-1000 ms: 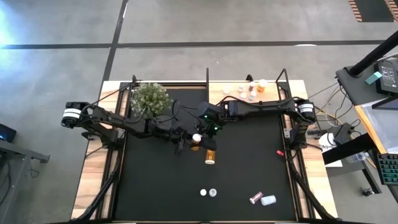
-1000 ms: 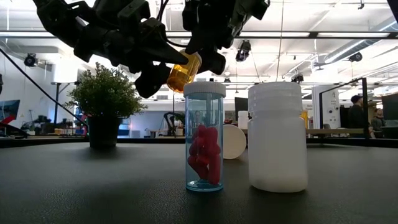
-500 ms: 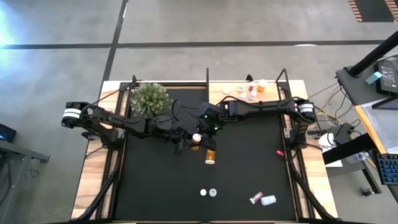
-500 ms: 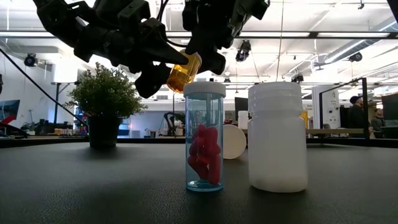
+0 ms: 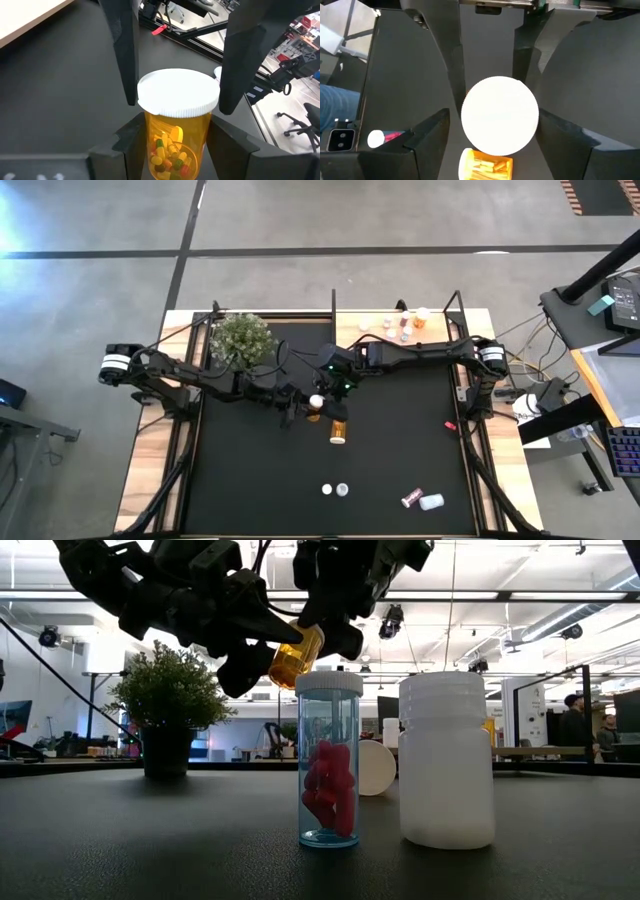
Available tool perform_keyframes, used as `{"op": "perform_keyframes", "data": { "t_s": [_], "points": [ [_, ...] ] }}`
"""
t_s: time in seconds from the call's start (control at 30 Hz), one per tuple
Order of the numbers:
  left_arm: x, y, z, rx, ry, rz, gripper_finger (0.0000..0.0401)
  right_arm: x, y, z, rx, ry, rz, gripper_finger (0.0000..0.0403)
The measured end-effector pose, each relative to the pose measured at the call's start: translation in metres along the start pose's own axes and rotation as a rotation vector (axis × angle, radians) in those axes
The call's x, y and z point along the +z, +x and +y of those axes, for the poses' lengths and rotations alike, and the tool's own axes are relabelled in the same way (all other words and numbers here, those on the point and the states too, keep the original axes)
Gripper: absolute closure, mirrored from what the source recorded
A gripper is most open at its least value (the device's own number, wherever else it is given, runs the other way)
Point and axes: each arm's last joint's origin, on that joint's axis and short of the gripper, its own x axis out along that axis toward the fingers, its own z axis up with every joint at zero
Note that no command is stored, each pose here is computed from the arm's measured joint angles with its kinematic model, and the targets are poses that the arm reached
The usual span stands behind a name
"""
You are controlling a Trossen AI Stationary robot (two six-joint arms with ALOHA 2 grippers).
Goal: Pick and place medicine bottles onto shelf by color
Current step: Put the top orange pill bottle on the shelf aligned with the other orange pill bottle
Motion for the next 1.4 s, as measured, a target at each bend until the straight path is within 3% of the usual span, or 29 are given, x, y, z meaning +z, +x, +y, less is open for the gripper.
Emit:
{"op": "perform_keyframes", "data": {
  "t_s": [0.43, 1.13, 1.4],
  "points": [
    [-0.0001, 0.0, 0.0001, 0.0, 0.0, 0.0, 0.0239, 0.0014, 0.0001, -0.0004, -0.017, -0.012, -0.015, 0.0181],
    [0.004, -0.0003, -0.0023, -0.029, 0.01, -0.051, 0.0239, 0.0017, -0.0013, 0.0004, -0.007, -0.008, -0.018, 0.0185],
    [0.0041, -0.0003, -0.0023, -0.029, 0.009, -0.052, 0.0239, 0.0017, -0.0012, 0.0004, -0.01, -0.008, -0.018, 0.021]
  ]
}}
